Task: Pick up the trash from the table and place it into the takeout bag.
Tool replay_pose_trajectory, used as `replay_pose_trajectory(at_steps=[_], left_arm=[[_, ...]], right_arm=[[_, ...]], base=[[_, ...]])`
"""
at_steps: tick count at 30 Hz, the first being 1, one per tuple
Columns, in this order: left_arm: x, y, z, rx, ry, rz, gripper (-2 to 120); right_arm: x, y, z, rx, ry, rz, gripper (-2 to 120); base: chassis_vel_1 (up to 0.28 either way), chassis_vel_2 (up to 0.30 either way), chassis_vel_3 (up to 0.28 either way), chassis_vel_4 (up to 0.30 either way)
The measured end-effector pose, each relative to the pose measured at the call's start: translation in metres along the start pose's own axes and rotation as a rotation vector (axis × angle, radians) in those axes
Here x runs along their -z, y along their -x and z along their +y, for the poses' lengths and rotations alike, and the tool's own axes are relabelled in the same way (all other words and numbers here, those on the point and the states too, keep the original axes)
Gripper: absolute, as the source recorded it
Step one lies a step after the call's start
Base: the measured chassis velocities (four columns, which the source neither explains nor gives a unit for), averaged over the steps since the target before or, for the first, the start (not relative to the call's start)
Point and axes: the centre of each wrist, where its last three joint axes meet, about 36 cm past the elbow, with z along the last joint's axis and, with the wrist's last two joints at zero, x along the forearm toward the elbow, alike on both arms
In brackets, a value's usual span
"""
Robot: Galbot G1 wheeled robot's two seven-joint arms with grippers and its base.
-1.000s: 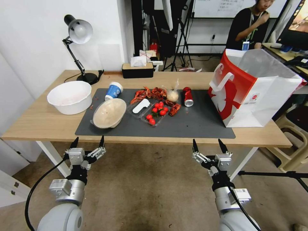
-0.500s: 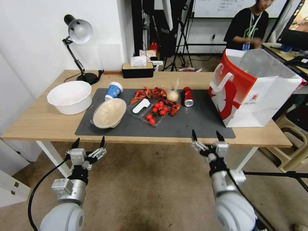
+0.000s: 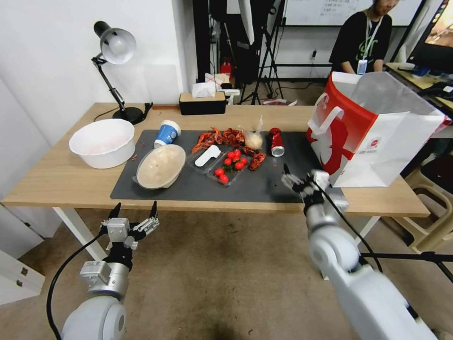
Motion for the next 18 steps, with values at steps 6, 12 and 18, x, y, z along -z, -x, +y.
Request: replay_pose_trajectory(at_steps=[6,12,18], left_arm=[[0.001,-0.001,0.0,0.006,-0.002,-0.002,100],[-0.001,-0.003,-0.001,0.011,-0.006,-0.003,100],[-0.001,-0.004,0.0,0.018,-0.006,-0.005,100]], right_arm=[[0.013,0.044,0.017,0.016,0.004,0.038,100],[0.015,0.073,0.023,-0.003,-0.019,0.076,100],[0.017,0.107,0.027,-0.026,-0.026,0.129,100]], base=[[0.0,0.0,0.0,0.0],[0.0,0.0,0.0,0.0],[0.0,0.0,0.0,0.0]])
